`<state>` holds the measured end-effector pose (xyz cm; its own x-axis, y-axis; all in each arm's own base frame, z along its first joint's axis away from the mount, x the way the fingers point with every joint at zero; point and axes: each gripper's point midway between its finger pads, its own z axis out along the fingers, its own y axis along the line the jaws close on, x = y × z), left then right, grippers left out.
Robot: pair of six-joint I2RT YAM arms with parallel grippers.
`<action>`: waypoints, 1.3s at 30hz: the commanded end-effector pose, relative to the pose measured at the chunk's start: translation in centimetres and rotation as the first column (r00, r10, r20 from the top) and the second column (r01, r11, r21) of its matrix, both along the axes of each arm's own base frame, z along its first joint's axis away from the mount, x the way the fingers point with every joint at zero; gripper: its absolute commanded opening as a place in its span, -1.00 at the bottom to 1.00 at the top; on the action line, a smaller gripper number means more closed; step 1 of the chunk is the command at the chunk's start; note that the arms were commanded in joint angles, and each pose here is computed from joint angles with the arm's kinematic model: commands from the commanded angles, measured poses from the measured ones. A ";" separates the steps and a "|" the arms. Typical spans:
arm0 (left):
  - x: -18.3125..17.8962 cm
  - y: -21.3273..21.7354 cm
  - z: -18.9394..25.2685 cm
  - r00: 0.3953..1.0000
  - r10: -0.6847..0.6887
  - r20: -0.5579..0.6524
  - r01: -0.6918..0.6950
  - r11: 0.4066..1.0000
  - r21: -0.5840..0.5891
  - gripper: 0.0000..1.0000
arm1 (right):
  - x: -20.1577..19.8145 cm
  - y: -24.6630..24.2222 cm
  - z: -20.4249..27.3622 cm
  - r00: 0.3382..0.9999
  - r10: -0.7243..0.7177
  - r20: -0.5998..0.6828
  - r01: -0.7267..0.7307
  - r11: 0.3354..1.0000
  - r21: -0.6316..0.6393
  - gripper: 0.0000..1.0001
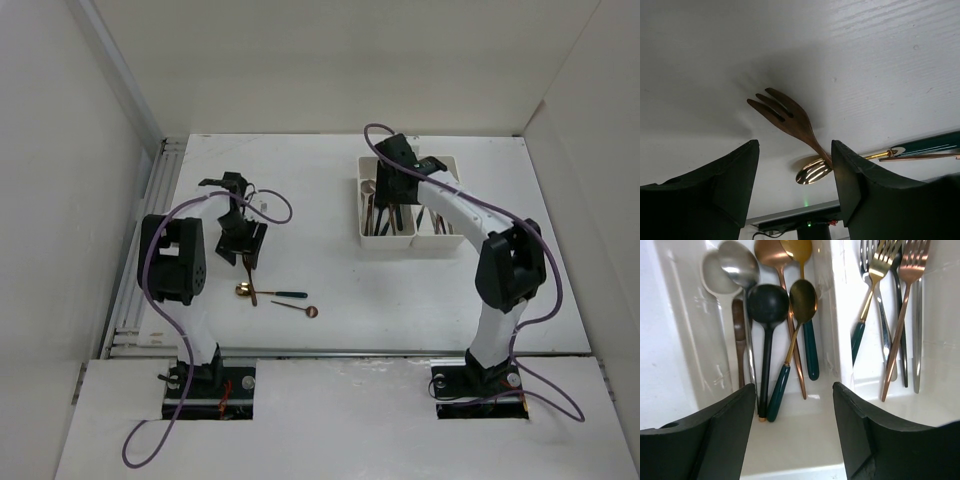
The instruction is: Sort the eating utensils into containers
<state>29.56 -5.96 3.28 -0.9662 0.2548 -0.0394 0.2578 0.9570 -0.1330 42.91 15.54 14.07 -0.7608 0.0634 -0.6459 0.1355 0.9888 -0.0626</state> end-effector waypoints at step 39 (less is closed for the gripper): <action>7.2 0.2 -3.4 0.994 0.045 0.099 -0.048 0.998 0.034 -0.20 | 0.2 -1.5 9.9 0.971 -0.055 0.232 0.052 0.998 0.021 0.37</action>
